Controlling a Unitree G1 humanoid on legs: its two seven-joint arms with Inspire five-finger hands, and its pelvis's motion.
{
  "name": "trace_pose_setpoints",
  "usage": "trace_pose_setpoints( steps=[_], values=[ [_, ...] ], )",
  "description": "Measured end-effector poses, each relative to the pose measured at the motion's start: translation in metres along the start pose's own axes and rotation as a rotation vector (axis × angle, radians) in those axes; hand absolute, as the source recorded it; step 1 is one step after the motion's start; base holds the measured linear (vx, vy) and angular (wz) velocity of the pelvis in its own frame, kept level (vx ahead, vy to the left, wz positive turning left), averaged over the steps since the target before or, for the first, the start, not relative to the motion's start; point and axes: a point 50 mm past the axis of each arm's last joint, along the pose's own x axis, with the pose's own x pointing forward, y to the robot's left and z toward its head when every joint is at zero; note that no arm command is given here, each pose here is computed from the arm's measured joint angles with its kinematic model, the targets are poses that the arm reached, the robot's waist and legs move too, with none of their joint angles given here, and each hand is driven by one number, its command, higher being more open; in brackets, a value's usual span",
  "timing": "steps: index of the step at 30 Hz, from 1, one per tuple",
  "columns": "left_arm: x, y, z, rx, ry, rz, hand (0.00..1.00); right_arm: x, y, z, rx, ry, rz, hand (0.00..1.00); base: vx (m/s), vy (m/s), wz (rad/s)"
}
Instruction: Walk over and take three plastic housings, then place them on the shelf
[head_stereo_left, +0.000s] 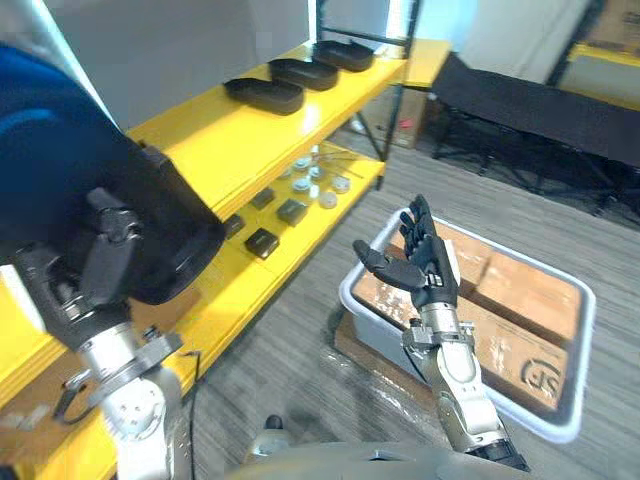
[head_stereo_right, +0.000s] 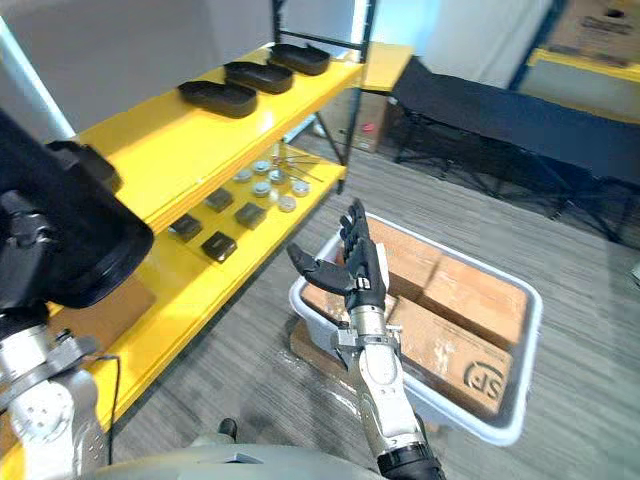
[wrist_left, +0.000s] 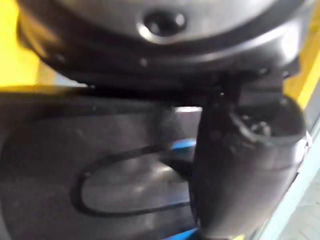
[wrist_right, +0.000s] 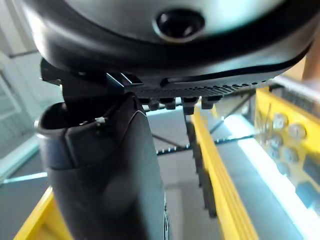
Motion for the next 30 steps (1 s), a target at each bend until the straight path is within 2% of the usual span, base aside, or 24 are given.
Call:
trace_pose_setpoints(
  steps=[4, 8, 10, 12, 19, 24, 30],
  values=[
    [-0.007, 0.02, 0.001, 0.015, 0.043, 0.027, 0.0, 0.012, 0.007, 0.009, -0.02, -0.048, 0.067, 1.0, 0.03, -0.01, 0.3],
    [-0.013, 0.023, 0.0, 0.038, 0.075, -0.035, 0.0, 0.022, 0.011, 0.015, -0.039, -0.071, 0.129, 1.0, 0.01, -0.013, 0.23],
    [-0.013, 0.019, -0.001, 0.028, 0.076, -0.089, 0.0, 0.02, 0.006, 0.013, -0.055, -0.06, 0.128, 1.0, -0.01, -0.031, 0.69],
    [-0.011, 0.007, -0.001, -0.008, 0.063, -0.192, 0.0, 0.014, -0.01, 0.008, -0.077, -0.017, 0.052, 1.0, -0.01, -0.002, 1.08],
    [-0.01, -0.008, -0.007, -0.067, 0.087, -0.356, 0.0, -0.004, -0.032, -0.002, -0.127, 0.042, -0.075, 1.0, -0.01, 0.056, 0.69],
    [-0.006, -0.016, -0.014, -0.092, 0.084, -0.377, 0.0, -0.003, -0.025, 0.009, -0.103, -0.016, -0.04, 1.0, -0.01, -0.103, 0.49],
    [-0.017, -0.032, -0.022, -0.144, 0.137, -0.403, 0.0, -0.004, -0.033, 0.013, -0.136, -0.033, -0.013, 1.0, -0.13, -0.036, 0.23]
  ],
)
